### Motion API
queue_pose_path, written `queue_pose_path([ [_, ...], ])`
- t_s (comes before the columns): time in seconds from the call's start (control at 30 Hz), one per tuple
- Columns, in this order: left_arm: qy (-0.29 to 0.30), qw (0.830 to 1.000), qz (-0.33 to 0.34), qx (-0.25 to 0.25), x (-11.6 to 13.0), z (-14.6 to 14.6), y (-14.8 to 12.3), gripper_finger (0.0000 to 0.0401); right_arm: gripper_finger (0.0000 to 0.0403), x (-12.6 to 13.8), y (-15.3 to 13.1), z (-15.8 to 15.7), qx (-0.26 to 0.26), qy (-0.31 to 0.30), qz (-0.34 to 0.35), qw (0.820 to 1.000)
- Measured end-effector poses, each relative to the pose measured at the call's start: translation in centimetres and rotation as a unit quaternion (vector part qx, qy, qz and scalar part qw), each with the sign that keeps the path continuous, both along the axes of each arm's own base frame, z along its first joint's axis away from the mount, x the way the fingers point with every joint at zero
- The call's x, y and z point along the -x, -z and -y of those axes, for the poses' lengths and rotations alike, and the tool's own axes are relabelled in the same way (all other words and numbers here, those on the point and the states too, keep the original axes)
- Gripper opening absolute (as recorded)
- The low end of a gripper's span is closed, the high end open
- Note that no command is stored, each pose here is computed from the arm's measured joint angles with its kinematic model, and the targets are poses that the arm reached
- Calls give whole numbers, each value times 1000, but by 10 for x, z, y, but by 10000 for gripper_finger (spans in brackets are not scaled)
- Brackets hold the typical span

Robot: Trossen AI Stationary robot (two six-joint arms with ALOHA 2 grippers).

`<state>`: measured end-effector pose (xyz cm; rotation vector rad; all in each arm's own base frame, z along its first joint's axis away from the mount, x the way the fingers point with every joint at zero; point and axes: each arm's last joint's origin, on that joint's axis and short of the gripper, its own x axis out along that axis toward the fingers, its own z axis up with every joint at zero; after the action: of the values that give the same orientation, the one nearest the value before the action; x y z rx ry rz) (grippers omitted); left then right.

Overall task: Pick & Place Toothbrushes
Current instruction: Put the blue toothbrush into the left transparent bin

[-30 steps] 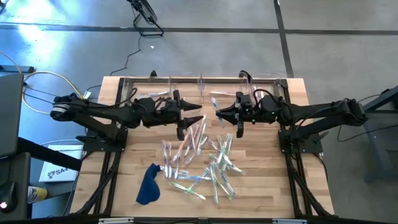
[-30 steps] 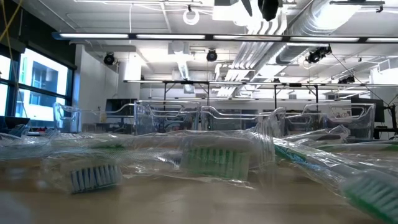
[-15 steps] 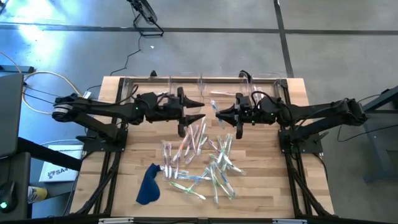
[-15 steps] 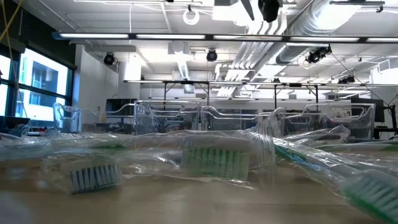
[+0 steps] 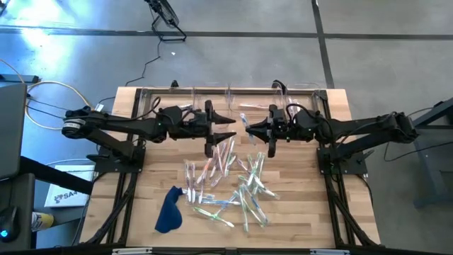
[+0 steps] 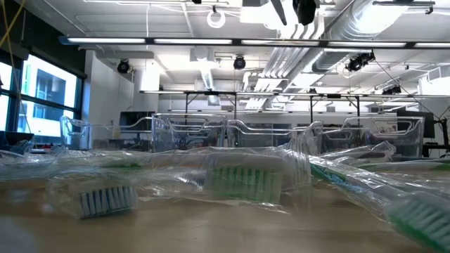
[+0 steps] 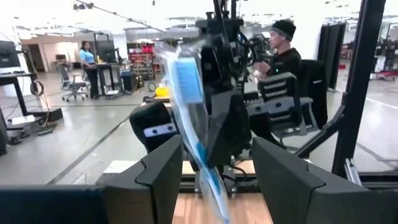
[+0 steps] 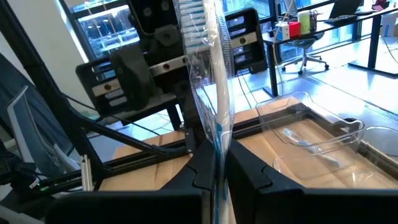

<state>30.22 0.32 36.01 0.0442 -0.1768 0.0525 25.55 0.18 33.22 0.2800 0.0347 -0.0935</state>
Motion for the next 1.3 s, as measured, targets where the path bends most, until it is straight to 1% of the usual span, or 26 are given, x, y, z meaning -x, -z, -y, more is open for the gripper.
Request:
queue_pose_path([
  [0.13,0,1000,-8,2,-3,0,4,187,15,0,0,0,1,-2,0,1000],
  [0.27,1,1000,-3,5,-7,0,6,187,15,0,0,0,11,-3,-1,1000],
  [0.37,1,1000,4,11,-13,0,8,187,15,-1,1,-1,11,-16,-1,1000],
  [0.43,-4,1000,-7,16,-16,-4,10,187,15,-3,2,-2,12,-19,-3,1000],
  [0.5,-6,1000,4,26,-23,-7,7,187,15,-5,4,-2,12,-20,-6,1000],
  [0.57,-13,999,-5,35,-24,-11,9,187,15,-5,5,-2,13,-21,-8,1000],
  [0.67,-11,999,-1,36,-28,-14,8,187,15,-5,4,-2,18,-29,-6,999],
  [0.87,-8,999,-4,36,-28,-15,8,187,15,-6,4,-2,21,-29,-5,999],
  [0.93,2,999,-2,34,-28,-14,8,187,15,-8,6,-2,21,-28,-8,999],
  [1.13,4,999,-4,36,-30,-14,10,187,15,-17,14,-2,21,-30,-17,999],
  [1.3,19,999,-13,39,-32,-13,13,187,15,-19,16,-2,21,-27,-18,999],
])
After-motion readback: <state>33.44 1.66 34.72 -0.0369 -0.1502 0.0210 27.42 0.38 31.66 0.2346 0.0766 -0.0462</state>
